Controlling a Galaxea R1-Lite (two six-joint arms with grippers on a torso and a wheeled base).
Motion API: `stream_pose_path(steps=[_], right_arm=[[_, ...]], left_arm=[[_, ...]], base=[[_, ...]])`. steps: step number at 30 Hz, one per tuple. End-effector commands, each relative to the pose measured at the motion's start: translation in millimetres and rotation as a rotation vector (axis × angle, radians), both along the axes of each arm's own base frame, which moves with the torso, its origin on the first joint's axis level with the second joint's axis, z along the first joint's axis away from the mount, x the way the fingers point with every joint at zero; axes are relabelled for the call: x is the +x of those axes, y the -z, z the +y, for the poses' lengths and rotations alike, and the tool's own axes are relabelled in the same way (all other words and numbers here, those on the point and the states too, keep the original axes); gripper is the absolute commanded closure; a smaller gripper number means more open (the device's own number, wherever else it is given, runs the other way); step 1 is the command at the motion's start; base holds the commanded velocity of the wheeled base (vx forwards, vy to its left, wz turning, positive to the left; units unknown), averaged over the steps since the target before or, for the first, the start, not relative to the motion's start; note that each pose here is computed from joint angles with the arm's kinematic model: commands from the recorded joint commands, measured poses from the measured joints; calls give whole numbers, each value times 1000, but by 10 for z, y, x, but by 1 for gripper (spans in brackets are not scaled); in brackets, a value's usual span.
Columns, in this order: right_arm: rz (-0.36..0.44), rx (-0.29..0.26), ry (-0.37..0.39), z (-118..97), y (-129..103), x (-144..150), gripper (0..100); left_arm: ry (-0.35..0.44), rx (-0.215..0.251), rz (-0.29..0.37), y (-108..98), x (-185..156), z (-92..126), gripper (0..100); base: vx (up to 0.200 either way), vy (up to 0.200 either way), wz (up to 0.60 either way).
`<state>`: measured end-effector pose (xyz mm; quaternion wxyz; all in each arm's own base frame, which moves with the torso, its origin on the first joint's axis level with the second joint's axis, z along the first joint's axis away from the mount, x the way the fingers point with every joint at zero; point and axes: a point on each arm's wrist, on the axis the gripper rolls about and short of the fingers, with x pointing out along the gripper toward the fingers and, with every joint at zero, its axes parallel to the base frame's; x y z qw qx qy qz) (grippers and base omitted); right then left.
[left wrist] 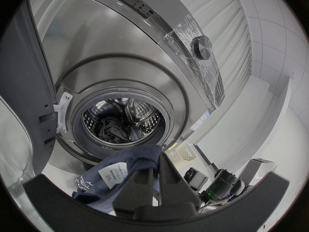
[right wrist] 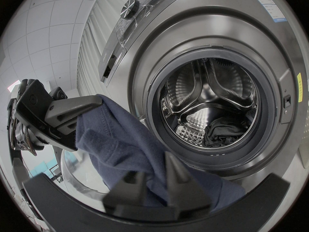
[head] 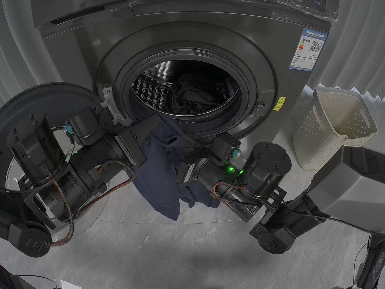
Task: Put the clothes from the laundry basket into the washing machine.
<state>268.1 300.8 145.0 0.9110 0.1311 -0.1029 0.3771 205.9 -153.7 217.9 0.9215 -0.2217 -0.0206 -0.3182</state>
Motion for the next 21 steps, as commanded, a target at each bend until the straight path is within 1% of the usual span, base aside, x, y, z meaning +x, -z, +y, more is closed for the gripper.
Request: stream_pose_path(steps=[1,4,5,9,11,16,21], right_arm=[[-10,9,9,-48,-64,2,100],[-20,19,21,-163,-183,-44,100],[-23,18,29,-232,-223,-61,100],[-15,-3,56,-449,-263,-106,100],[-6,-13,53,-482,-244,-133,100],[28,-54,14,-458,-121,-257,100],[46,-83,40,-527,-39,-203,100]], left_arm=[[0,4,6,18,2,-2,100],[0,6,8,24,-2,1,100],[-2,5,7,20,-3,6,100],[-13,8,8,26,17,26,100],[-13,9,10,30,19,24,100],[-14,6,6,17,28,23,100],[-14,2,1,2,7,39,100]], base=[[0,0,0],[0,0,0],[0,0,0],[0,0,0],[0,0,0],[0,0,0],[0,0,0]])
